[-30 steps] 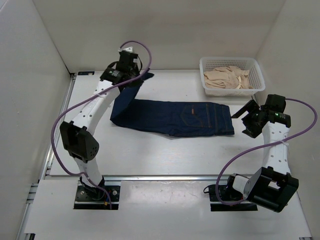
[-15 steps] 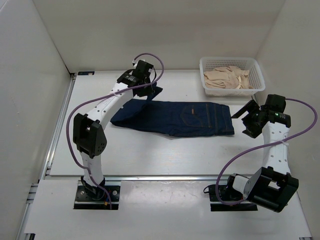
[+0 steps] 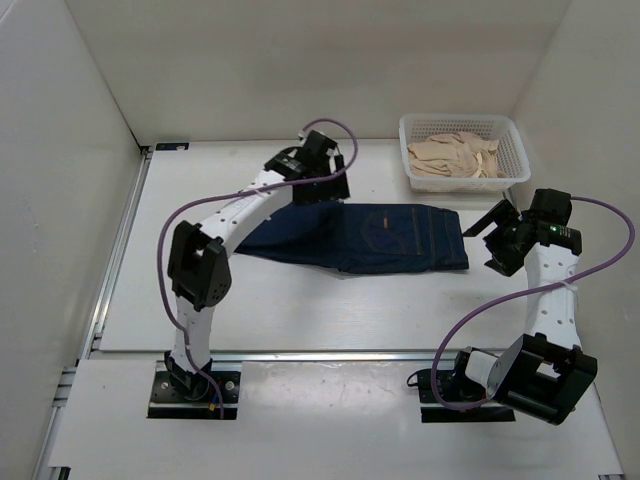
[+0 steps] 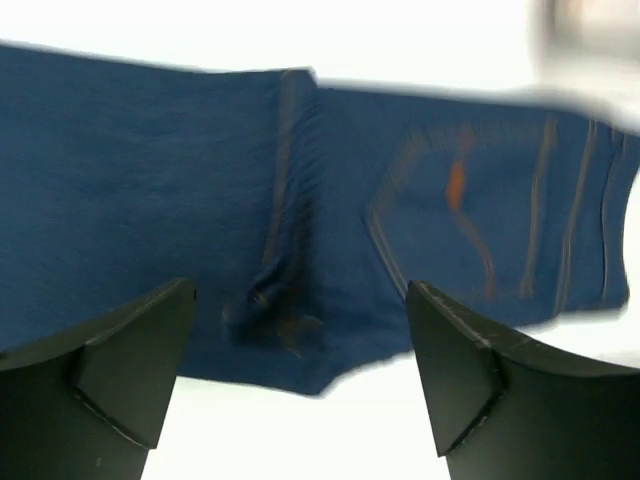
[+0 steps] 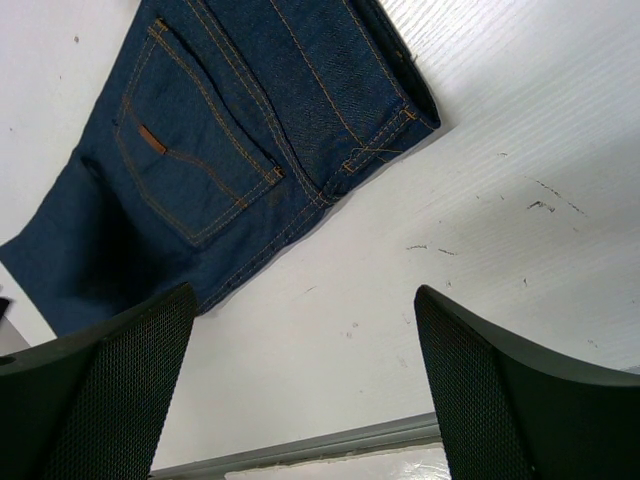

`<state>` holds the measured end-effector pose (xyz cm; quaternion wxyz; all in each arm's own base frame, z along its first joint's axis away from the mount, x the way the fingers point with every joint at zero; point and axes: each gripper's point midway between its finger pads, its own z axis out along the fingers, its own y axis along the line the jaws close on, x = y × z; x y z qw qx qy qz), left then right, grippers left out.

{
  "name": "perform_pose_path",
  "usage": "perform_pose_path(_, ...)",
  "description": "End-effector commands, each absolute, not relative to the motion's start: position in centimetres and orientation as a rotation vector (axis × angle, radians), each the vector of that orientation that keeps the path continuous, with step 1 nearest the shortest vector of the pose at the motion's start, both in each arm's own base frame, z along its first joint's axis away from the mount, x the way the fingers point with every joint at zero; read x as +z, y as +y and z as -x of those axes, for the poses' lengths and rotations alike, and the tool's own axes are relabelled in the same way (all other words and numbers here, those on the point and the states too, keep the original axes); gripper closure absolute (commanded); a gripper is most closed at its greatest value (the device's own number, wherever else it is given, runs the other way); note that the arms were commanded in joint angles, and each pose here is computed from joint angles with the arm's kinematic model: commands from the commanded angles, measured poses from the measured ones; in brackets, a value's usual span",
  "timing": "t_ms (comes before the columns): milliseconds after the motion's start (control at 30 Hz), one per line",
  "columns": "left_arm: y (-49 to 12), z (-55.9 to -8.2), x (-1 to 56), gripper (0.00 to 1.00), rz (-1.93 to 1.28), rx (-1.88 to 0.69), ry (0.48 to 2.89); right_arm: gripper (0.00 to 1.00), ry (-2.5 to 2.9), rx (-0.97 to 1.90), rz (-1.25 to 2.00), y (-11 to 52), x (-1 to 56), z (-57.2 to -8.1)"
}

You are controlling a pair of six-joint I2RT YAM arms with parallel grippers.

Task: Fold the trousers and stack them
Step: Fold the trousers

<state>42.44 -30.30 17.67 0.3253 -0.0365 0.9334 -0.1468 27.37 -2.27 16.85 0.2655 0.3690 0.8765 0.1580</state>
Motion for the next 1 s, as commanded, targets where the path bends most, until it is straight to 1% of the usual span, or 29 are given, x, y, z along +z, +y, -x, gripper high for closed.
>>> perform_pose_path(0, -34.6, -39.6, 17.4, 0.0, -0.064, -0.53, 2.503, 0.06, 2.366, 0.416, -0.974, -2.3, 17.3, -27.3)
perform_pose_path(67, -32.6, -40.3, 20.0, 0.0, -0.043, -0.52, 2.443, 0.06, 2.366, 0.416, -0.974, -2.2, 17.2, -27.1)
perform_pose_path(100, -31.4, -40.8, 21.0, 0.02, -0.013, -0.52, 2.424, 0.06, 2.366, 0.416, -0.974, -2.2, 17.2, -27.1)
perform_pose_path(133, -28.5, -42.3, 21.8, 0.04, 0.039, -0.492, 2.399, 0.06, 2.366, 0.416, -0.974, -2.2, 17.2, -27.1)
perform_pose_path(167, -26.9, -42.3, 23.4, 0.1, 0.057, -0.508, 2.372, 0.06, 2.358, 0.416, -0.969, -2.2, 17.4, -27.0)
perform_pose_path(200, -25.1, -42.9, 24.1, 0.13, 0.099, -0.498, 2.354, 0.06, 2.358, 0.416, -0.969, -2.2, 17.4, -27.0)
perform_pose_path(233, -22.0, -43.9, 24.6, 0.15, 0.152, -0.46, 2.334, 0.06, 2.359, 0.427, -0.965, -2.0, 17.5, -27.0)
perform_pose_path(267, -19.9, -43.6, 23.7, 0.18, 0.159, -0.407, 2.355, 0.06, 2.359, 0.427, -0.965, -2.0, 17.5, -27.0)
perform_pose_path(300, -18.0, -43.5, 24.4, 0.26, 0.188, -0.379, 2.333, 0.06, 2.359, 0.427, -0.965, -2.0, 17.5, -27.0)
perform_pose_path(333, -16.4, -43.6, 24.0, 0.31, 0.211, -0.352, 2.339, 0.06, 2.359, 0.427, -0.965, -2.0, 17.5, -27.0)
perform_pose_path(367, -13.1, -43.6, 21.7, 0.34, 0.267, -0.273, 2.388, 0.06, 2.359, 0.427, -0.965, -2.0, 17.5, -27.0)
perform_pose_path(400, -11.9, -43.4, 21.1, 0.39, 0.284, -0.267, 2.402, 0.06, 2.359, 0.427, -0.965, -2.0, 17.5, -27.0)
perform_pose_path(433, -10.8, -43.0, 19.7, 0.47, 0.301, -0.254, 2.447, 0.06, 2.36, 0.427, -0.966, -2.0, 17.2, -27.0)
perform_pose_path(467, -9.3, -43.1, 18.4, 0.47, 0.347, -0.24, 2.473, 0.06, 2.361, 0.441, -0.962, -1.9, 17.3, -27.1)
perform_pose_path(500, -8.6, -42.8, 15.9, 0.46, 0.352, -0.207, 2.532, 0.06, 2.36, 0.441, -0.961, -1.9, 17.0, -27.1)
perform_pose_path(533, -8.2, -42.9, 15.1, 0.39, 0.366, -0.197, 2.55, 0.06, 2.361, 0.455, -0.957, -1.7, 17.1, -27.1)
perform_pose_path(567, -8.0, -42.8, 13.9, 0.15, 0.374, -0.173, 2.577, 0.06, 2.349, 0.458, -0.963, -1.7, 17.2, -27.3)
perform_pose_path(600, -7.5, -42.9, 12.3, 0.05, 0.392, -0.156, 2.612, 0.06, 2.349, 0.458, -0.963, -1.7, 17.2, -27.3)
perform_pose_path(633, -7.0, -43.0, 11.5, 0.0, 0.412, -0.156, 2.63, 0.06, 2.349, 0.458, -0.963, -1.7, 17.2, -27.3)
perform_pose_path(767, -5.7, -43.0, 7.4, 0.0, 0.454, -0.186, 2.732, 0.06, 2.345, 0.502, -0.948, -1.1, 17.6, -27.8)
perform_pose_path(800, -4.8, -43.3, 7.1, 0.03, 0.484, -0.179, 2.731, 0.06, 2.353, 0.503, -0.954, -1.1, 17.4, -27.9)
perform_pose_path(833, -4.8, -43.2, 6.1, 0.11, 0.489, -0.172, 2.753, 0.06, 2.343, 0.502, -0.947, -1.2, 17.8, -28.1)
perform_pose_path(967, -5.1, -43.0, 3.8, 0.25, 0.481, -0.268, 2.821, 0.06, 2.343, 0.502, -0.946, -1.2, 17.8, -28.1)
